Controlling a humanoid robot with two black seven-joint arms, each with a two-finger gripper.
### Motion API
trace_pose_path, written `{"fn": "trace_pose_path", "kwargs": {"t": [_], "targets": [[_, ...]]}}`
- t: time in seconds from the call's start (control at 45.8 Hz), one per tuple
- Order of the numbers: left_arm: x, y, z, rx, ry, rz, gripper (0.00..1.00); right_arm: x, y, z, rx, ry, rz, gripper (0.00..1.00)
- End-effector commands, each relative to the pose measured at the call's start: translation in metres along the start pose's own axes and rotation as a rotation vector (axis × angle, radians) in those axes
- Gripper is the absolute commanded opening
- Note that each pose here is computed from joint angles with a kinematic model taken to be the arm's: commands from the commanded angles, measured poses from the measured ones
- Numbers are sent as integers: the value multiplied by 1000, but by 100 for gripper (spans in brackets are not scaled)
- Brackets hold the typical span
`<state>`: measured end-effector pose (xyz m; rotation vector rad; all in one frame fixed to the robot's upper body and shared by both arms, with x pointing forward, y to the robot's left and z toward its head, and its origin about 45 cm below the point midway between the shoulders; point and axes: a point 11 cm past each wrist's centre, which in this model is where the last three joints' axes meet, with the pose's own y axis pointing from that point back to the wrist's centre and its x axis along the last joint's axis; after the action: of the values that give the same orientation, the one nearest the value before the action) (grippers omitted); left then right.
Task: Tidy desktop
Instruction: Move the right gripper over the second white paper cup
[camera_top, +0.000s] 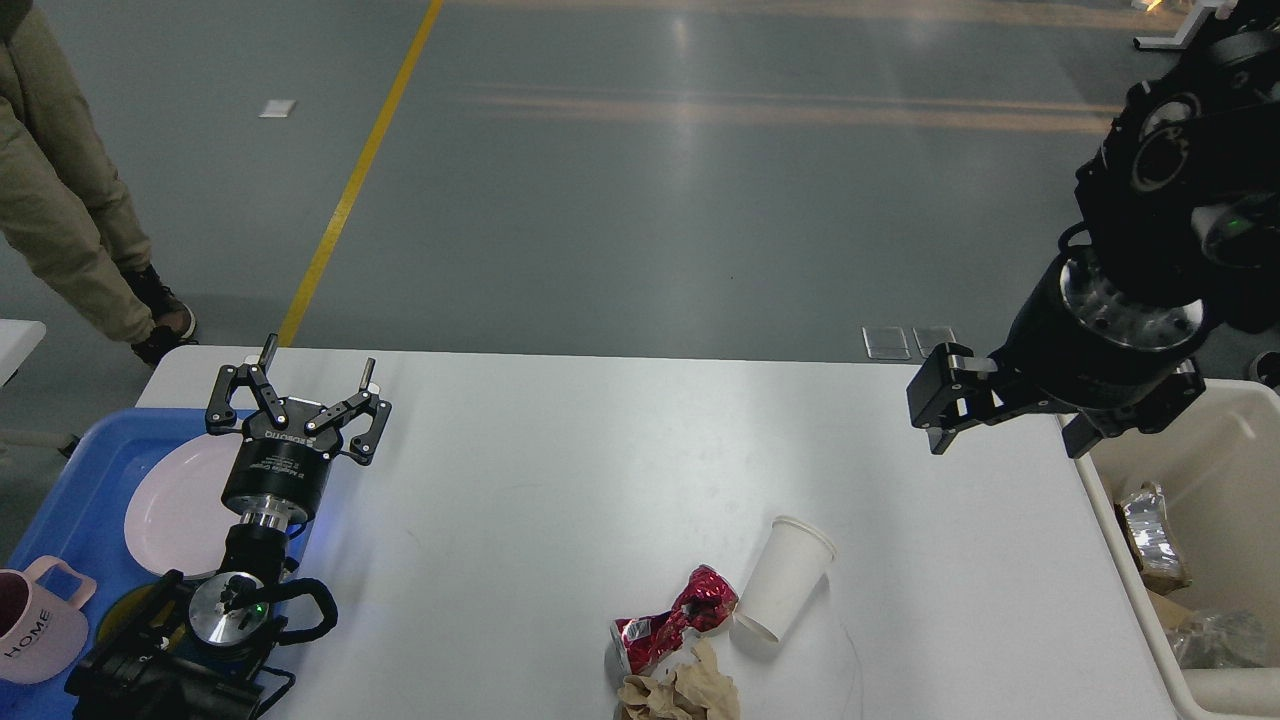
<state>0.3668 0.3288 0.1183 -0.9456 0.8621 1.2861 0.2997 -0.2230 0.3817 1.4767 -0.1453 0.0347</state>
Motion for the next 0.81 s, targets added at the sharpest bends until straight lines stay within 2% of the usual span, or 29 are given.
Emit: {"fn": "trace_pose_path", "kwargs": {"t": [0.0,0.284,0.459,0.787], "targets": [[0,0,0,0,0,-1,96,0,-4,0,13,-13,-13,95],[0,0,0,0,0,-1,96,-16,-36,-32,120,40,-115,95],[-1,-1,0,0,0,-2,96,-18,-69,-47,160,9,-109,95],[-1,-1,0,0,0,-2,96,-12,-157,-47,97,-153,-25,95]]}}
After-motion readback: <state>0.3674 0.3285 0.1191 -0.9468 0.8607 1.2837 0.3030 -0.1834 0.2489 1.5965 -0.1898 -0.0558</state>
